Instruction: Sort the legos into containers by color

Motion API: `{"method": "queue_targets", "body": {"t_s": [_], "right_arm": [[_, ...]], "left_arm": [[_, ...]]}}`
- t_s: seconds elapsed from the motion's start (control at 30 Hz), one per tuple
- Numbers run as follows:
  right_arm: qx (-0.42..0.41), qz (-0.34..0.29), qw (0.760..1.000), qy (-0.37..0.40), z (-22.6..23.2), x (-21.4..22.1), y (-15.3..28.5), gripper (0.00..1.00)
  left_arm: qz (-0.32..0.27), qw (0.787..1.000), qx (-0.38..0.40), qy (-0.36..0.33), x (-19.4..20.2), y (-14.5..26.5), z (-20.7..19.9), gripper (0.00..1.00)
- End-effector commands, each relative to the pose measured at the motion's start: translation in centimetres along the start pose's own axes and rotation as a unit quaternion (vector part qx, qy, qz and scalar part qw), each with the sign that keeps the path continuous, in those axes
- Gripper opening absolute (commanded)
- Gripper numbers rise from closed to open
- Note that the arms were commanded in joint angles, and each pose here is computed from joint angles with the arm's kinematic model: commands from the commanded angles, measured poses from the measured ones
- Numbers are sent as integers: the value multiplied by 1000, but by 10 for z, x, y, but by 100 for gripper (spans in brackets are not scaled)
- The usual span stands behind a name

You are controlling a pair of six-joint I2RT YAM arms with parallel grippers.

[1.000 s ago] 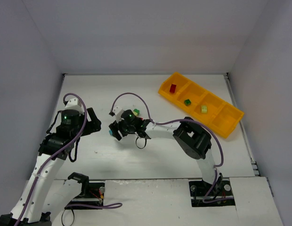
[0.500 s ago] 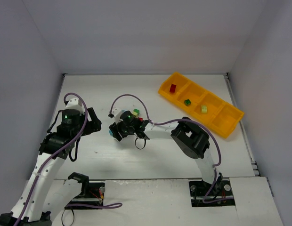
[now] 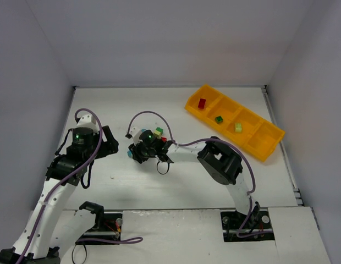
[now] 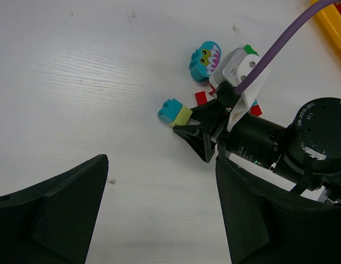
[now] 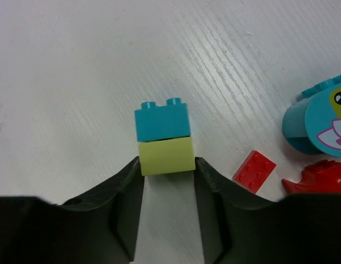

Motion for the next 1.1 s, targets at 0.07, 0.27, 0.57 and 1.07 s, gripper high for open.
{"method": "queue_targets", "body": {"t_s": [0.07, 0.27, 0.57, 1.07], "right_arm": [[-13, -55, 998, 14, 10, -32, 9, 18], [-6, -106, 994, 24, 10, -54, 42, 0], [21, -199, 978, 63, 9, -99, 124, 0], [55, -252, 964, 64, 9, -110, 185, 0]], "left_arm": [[-29, 999, 12, 8, -14, 1, -5, 72], [-30, 999, 32, 4, -17, 0, -9, 73], [-33, 986, 163, -7, -47, -3, -41, 73], [-19, 940, 340, -9, -100, -22, -91, 73]]}}
Point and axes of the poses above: each gripper's point midway between its finger pads, its own y axis back along the fingers, its own z axis along the line the jaws close on, x = y × z, the point moved 9 cm from there along y, back along the fingers, and after that the axes turned 7 degrees about -y, right-handed, at the moved point
